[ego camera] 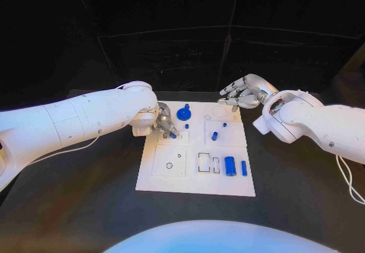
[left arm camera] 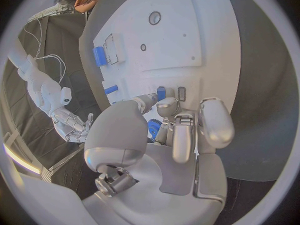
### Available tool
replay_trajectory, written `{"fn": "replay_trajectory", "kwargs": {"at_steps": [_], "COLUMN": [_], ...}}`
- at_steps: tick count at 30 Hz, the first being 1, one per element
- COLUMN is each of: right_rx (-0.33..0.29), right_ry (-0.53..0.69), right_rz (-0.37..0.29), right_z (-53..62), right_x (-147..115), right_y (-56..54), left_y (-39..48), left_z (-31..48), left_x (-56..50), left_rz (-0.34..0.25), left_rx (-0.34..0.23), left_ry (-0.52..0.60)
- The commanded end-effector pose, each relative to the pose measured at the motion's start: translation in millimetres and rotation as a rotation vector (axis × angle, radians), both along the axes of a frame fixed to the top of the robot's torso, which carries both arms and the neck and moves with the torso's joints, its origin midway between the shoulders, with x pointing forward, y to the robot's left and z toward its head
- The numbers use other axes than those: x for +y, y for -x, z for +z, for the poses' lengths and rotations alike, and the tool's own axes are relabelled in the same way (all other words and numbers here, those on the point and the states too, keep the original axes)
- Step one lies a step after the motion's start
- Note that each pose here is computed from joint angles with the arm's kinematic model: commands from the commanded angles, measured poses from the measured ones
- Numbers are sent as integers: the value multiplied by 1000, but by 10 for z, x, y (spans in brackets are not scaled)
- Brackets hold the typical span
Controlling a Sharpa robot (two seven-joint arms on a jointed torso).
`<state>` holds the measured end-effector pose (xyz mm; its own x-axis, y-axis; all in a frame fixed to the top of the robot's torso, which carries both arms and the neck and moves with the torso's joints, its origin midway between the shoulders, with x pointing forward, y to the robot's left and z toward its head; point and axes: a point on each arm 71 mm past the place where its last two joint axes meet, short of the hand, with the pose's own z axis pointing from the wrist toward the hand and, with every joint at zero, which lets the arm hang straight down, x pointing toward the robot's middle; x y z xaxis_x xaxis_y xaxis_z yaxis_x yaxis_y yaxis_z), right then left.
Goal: Assemble the parts on the task board
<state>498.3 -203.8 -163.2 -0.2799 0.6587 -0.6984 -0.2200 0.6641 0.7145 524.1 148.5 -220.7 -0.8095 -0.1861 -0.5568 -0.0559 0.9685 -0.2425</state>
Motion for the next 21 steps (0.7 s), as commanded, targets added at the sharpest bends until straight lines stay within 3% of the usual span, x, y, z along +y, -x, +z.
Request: {"fn": "replay_trajectory", "kwargs": {"at_steps": [1,21], "right_rx": [-34,-28], "right_ry": [-58,-139], "right_rz": [-16,-11], "right_z": [46,59], "right_x": [-8,-11], "right_y": [-12,-22], "left_y": [10,-3], "left_z": [-13,-29], "left_x": [13,-33], "left_rz": [-12,-24], "left_rx": [17,26], "left_ry": [-29,-31]}}
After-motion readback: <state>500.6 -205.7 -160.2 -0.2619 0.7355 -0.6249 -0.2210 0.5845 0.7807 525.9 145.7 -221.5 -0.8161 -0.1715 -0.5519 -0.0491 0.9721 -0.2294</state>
